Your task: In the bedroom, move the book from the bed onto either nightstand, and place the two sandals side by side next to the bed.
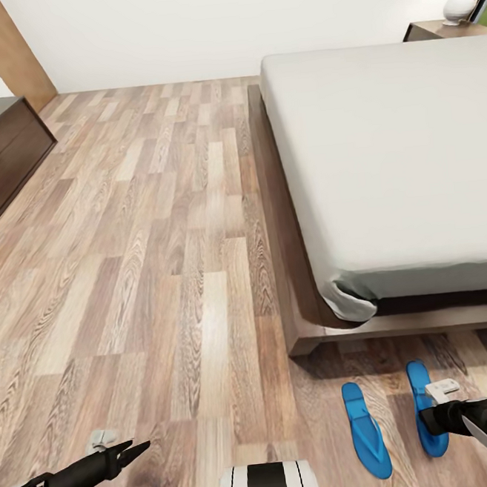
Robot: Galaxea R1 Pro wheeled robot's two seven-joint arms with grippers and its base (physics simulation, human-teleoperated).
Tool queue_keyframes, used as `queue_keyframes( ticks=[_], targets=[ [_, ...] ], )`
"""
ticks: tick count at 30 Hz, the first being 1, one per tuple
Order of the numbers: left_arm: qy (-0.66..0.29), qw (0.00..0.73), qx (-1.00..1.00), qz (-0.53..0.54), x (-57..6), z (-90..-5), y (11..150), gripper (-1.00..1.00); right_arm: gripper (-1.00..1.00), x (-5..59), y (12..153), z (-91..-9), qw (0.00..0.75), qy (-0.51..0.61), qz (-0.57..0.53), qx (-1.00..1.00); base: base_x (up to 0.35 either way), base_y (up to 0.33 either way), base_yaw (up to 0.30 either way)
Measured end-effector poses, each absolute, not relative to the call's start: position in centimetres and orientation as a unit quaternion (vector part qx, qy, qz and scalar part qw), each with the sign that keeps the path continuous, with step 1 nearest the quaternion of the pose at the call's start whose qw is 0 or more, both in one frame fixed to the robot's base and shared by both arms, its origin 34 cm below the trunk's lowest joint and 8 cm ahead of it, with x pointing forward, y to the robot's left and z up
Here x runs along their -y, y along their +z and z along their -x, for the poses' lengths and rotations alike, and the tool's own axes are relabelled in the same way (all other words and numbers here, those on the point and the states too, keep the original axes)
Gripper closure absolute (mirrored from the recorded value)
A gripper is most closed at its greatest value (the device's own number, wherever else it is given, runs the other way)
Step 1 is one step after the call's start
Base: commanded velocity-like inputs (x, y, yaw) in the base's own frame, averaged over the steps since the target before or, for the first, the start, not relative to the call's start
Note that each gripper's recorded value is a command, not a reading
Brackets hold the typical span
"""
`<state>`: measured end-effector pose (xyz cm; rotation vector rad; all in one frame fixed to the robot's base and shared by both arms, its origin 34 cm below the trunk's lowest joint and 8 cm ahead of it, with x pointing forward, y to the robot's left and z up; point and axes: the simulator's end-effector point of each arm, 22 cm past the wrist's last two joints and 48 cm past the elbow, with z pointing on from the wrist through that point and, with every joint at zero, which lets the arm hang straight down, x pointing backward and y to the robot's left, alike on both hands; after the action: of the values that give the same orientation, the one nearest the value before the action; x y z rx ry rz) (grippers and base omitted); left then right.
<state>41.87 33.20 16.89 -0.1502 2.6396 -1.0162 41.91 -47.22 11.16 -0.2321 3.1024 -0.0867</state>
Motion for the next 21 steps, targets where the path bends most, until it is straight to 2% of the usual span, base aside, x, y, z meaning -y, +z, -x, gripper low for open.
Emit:
queue_keyframes(
  ticks=[5, 10, 21],
  targets=[
    [-0.354, 0.154, -0.921, 0.053, -33.2, -41.9, 16.9, -1.0, 1.0, 47.5, 11.2, -41.9, 0.015, -0.035, 0.074, -0.996, -0.127, 0.106, 0.0],
    [-0.354, 0.154, -0.921, 0.053, -33.2, -41.9, 16.9, -1.0, 1.0, 47.3, 10.5, -42.3, 0.021, -0.084, 0.072, -0.994, -0.01, 0.008, 0.0],
    [-0.354, 0.154, -0.921, 0.053, -33.2, -41.9, 16.9, -1.0, 1.0, 46.8, 10.3, -42.3, 0.021, -0.09, 0.072, -0.993, 0.0, 0.0, 0.0]
  ],
)
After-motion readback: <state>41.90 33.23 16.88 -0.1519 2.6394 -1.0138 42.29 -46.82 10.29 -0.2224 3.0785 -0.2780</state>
